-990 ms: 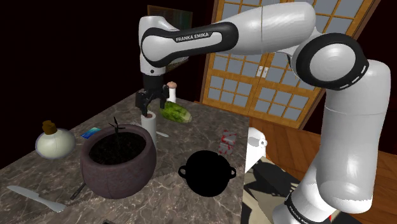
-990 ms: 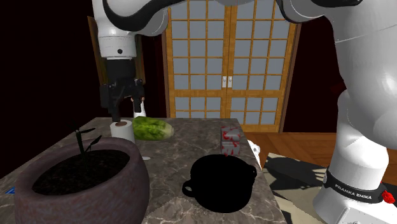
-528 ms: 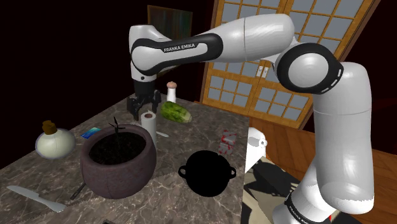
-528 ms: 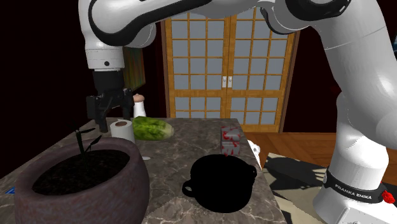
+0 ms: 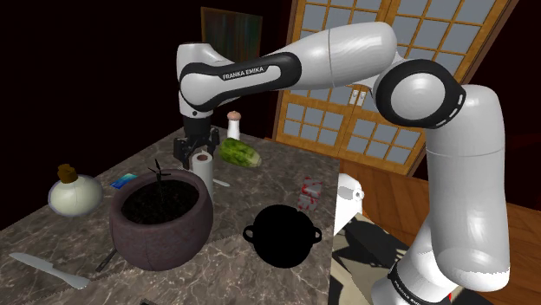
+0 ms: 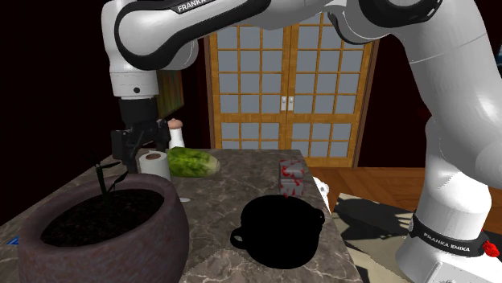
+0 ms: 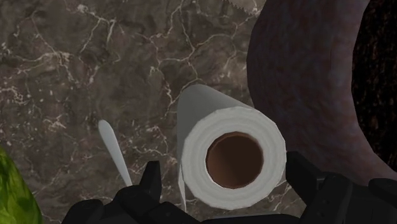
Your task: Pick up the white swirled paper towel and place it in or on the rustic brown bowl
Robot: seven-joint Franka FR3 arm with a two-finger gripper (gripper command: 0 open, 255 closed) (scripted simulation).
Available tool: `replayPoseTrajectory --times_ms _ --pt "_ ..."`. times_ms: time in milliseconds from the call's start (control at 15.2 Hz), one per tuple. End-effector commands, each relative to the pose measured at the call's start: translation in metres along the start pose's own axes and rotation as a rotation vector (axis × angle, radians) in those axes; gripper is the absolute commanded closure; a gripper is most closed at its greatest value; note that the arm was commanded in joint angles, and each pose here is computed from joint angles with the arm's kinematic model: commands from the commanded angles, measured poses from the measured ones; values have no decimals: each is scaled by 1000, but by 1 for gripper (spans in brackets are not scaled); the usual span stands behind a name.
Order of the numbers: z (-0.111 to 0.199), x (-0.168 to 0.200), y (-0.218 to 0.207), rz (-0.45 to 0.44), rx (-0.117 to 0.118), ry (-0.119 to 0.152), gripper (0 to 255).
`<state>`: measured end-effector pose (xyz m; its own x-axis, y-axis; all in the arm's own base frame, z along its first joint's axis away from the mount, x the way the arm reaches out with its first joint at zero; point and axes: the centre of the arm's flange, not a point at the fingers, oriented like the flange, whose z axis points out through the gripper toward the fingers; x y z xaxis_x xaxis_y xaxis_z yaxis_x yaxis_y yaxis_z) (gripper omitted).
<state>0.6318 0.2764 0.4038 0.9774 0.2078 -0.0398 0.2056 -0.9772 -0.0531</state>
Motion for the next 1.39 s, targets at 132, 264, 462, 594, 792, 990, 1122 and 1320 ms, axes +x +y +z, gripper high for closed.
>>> replayPoseTrajectory --times_ms 132,264,462,594,792,990,1122,1320 --pt "0 0 0 0 0 0 255" --pt "0 0 0 0 0 0 255" --pt "0 0 0 0 0 0 255" --pt "0 0 0 0 0 0 255" --pt "-5 0 0 0 0 0 255" --pt "-21 -1 -1 0 0 0 255" --pt "-32 -1 -2 0 0 0 255" --pt "-47 -2 -3 0 0 0 255"
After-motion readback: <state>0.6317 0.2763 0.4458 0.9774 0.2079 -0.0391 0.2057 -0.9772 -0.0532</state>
